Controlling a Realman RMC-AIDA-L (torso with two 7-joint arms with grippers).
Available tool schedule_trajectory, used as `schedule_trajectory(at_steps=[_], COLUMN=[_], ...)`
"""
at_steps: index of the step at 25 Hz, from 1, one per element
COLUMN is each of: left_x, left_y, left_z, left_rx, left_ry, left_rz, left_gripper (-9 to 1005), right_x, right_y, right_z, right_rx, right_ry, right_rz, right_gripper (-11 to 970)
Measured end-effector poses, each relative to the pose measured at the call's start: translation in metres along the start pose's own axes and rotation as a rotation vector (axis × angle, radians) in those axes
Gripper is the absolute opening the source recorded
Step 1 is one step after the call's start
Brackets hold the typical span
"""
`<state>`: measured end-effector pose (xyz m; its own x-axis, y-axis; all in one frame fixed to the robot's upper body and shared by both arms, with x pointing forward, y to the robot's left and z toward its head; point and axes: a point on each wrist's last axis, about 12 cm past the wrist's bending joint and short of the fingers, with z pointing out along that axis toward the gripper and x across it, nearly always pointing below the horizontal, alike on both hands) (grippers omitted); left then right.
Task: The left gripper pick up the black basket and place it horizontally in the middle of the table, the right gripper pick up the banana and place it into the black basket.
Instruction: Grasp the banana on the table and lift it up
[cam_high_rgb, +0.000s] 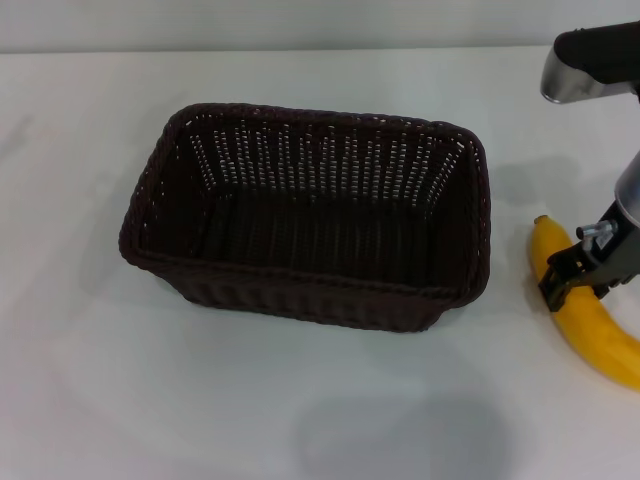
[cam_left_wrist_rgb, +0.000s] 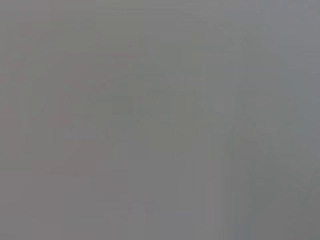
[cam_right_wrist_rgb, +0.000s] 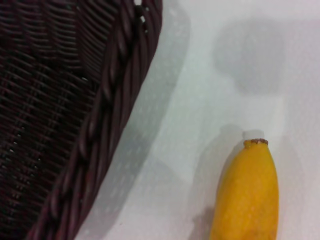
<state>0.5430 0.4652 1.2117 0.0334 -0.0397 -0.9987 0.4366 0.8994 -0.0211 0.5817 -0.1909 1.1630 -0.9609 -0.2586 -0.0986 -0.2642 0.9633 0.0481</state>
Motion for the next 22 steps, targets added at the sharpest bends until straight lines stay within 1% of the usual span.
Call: schedule_trajectory(at_steps=[2, 4, 9, 13, 19, 20, 21, 22], left_x=[0.0, 0.001, 0.003, 0.005, 0.006, 0.006, 0.006, 0.007], left_y=[0.0, 0.0, -0.002, -0.002, -0.003, -0.002, -0.003, -0.003], left_z=[-0.001, -0.001, -0.002, -0.003, -0.003, -0.003, -0.002, -0.001], left_rx=[-0.002, -0.004, -0.004, -0.007, -0.009, -0.011, -0.01, -0.009], left_ry=[-0.001, -0.001, -0.001, -0.001, -0.01, -0.011, -0.011, -0.01], left_rz=[-0.002, -0.001, -0.002, -0.005, -0.012, -0.013, -0.013, -0.015], left_gripper=[894, 894, 894, 894, 894, 894, 894, 894], right_x=[-0.001, -0.002, -0.005, -0.005, -0.003, -0.003, -0.002, -0.002], right_y=[-0.002, -0.005, -0.022, -0.041, -0.064, -0.066, -0.066, -0.066], right_z=[-0.001, -0.004, -0.017, -0.034, -0.058, -0.064, -0.076, -0.076], right_rx=[0.001, 0.002, -0.005, 0.023, 0.013, 0.007, 0.0, 0.0], right_ry=[-0.005, -0.016, -0.073, -0.14, -0.233, -0.255, -0.303, -0.303], right_rz=[-0.003, -0.003, 0.01, 0.031, 0.026, 0.021, 0.003, 0.003], right_gripper=[474, 476, 482, 487, 494, 495, 496, 497])
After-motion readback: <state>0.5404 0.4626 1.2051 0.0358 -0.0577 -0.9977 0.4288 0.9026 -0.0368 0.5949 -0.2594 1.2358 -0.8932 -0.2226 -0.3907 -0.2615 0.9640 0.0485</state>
